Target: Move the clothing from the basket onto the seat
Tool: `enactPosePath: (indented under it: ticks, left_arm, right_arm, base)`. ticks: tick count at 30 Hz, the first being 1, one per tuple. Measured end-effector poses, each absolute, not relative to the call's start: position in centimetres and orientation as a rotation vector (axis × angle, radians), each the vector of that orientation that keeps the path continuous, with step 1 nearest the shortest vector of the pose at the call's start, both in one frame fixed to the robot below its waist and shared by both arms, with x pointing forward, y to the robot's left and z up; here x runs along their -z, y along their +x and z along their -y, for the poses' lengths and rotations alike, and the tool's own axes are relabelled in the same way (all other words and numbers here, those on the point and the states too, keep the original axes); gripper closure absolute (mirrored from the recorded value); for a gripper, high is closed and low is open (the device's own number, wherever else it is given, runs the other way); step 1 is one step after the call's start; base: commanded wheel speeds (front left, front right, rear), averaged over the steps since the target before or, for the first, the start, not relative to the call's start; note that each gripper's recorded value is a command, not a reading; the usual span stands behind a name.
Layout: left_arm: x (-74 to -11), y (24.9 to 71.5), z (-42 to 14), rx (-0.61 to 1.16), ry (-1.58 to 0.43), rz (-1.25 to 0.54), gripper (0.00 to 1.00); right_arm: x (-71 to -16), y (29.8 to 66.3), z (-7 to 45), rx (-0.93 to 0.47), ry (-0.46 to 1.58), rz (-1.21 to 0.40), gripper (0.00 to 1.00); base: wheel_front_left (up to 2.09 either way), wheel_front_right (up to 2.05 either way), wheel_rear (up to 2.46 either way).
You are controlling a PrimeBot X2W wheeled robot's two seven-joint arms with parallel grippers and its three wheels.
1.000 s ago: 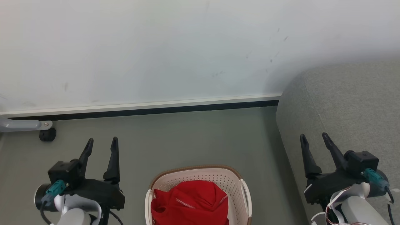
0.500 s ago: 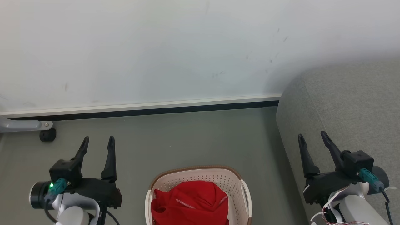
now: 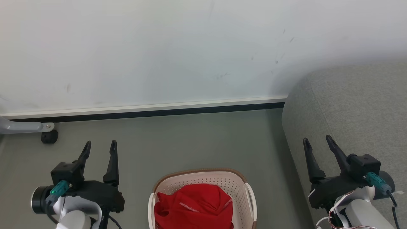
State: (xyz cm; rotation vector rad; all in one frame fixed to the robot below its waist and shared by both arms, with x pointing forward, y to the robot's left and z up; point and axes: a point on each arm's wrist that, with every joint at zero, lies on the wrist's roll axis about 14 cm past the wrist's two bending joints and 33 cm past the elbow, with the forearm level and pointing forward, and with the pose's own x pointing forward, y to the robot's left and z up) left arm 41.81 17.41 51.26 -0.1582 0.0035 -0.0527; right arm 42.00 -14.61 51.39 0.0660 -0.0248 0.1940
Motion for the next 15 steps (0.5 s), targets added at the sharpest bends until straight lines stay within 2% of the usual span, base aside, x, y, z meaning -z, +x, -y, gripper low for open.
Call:
enactPosePath:
  ticks: [15]
  left_arm:
    - [-50.84,42.09,-17.33,0.056,-0.16,-0.015,0.0]
  right_arm:
    - [-50.65,42.17,14.34,-0.203,0.066,0.006,0.0]
  base:
    - [0.0,0.0,0.0]
